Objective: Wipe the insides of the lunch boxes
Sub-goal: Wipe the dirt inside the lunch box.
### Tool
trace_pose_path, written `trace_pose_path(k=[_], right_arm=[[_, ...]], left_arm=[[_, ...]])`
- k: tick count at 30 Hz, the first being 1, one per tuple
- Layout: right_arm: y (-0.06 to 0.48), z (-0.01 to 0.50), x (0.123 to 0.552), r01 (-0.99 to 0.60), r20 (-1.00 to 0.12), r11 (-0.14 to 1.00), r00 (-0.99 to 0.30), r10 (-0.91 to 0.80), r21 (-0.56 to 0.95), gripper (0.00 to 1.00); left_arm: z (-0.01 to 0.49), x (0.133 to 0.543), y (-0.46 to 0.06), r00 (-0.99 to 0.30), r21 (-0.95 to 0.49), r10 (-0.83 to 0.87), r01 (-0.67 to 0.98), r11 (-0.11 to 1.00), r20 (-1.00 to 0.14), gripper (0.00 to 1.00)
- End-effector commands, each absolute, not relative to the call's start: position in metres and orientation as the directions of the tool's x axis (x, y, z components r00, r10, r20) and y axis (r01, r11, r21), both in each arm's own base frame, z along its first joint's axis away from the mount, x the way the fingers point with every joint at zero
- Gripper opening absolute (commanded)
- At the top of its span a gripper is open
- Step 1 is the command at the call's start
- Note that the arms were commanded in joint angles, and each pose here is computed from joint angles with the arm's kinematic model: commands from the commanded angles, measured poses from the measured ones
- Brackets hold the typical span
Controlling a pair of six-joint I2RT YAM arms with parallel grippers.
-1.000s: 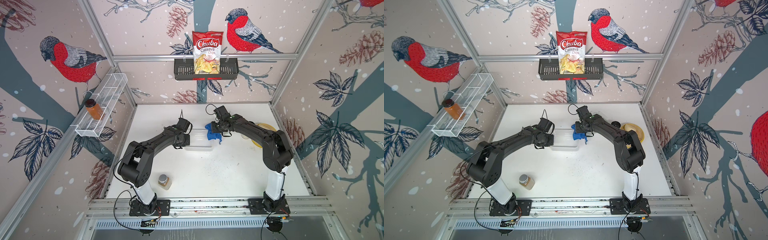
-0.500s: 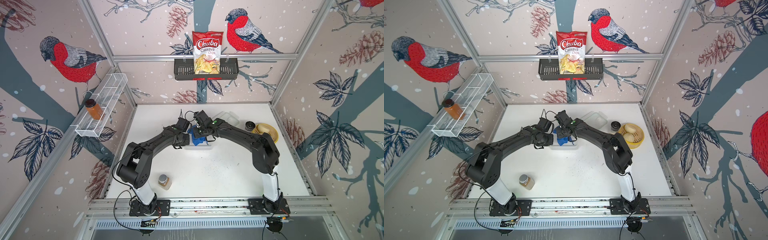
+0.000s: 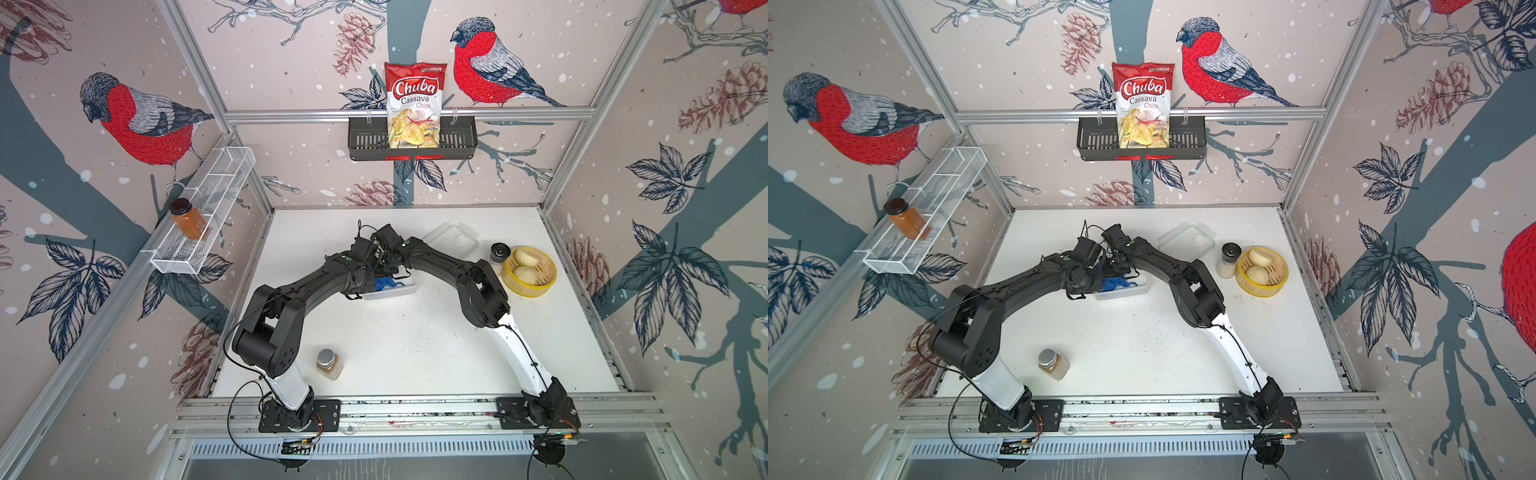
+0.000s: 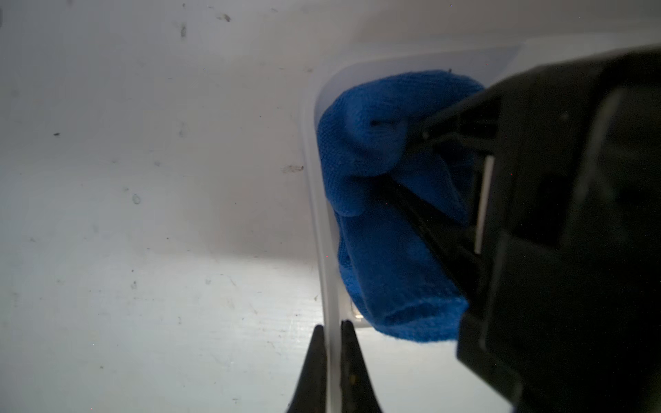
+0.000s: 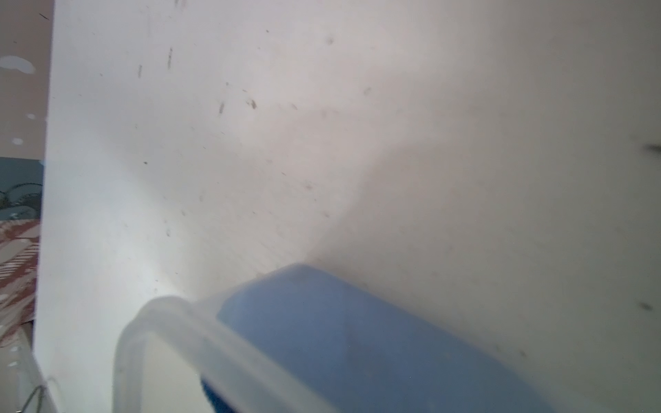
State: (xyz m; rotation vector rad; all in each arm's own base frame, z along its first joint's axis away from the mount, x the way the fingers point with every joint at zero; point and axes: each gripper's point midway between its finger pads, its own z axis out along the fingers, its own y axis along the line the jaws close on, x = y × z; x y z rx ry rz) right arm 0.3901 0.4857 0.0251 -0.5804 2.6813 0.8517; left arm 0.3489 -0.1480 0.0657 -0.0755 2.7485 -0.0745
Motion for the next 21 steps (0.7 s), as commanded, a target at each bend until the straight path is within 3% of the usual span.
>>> trace_pose_path(k=[1,4,8,12,17,21], right_arm=[[0.469,0.003,0.403,-0.373,-0.335,0.818,-0.912,-0.237,0.438,0.0],[0.425,0.008,0.423,-0.298,-0.358,0.878,-0.92,-0.16,0.373,0.0],[0.366,0.036,0.449,-0.199,-0.417,0.891,-0.909,-0.012,0.408,0.0],[0.329,0.051,0.456,-0.198,-0.429,0.922,-0.902,-0.038,0.334,0.0],[0.343,0.031,0.413,-0.315,-0.37,0.918,-0.904,-0.213,0.241,0.0],[0.394,0.009,0.361,-0.427,-0.293,0.846,-0.894,-0.34,0.32,0.0]], left_arm=[[0.069,0.345,-0.164,-0.931,-0.127,-0.023,0.025,0.992,-0.364,0.0],[0.066,0.343,-0.162,-0.932,-0.122,-0.022,0.024,0.992,-0.361,0.0],[0.06,0.341,-0.161,-0.936,-0.117,-0.024,0.019,0.993,-0.35,0.0],[0.056,0.341,-0.161,-0.939,-0.115,-0.025,0.016,0.993,-0.344,0.0],[0.062,0.344,-0.161,-0.933,-0.119,-0.029,0.014,0.993,-0.358,0.0],[0.064,0.347,-0.162,-0.932,-0.118,-0.029,0.015,0.993,-0.361,0.0]])
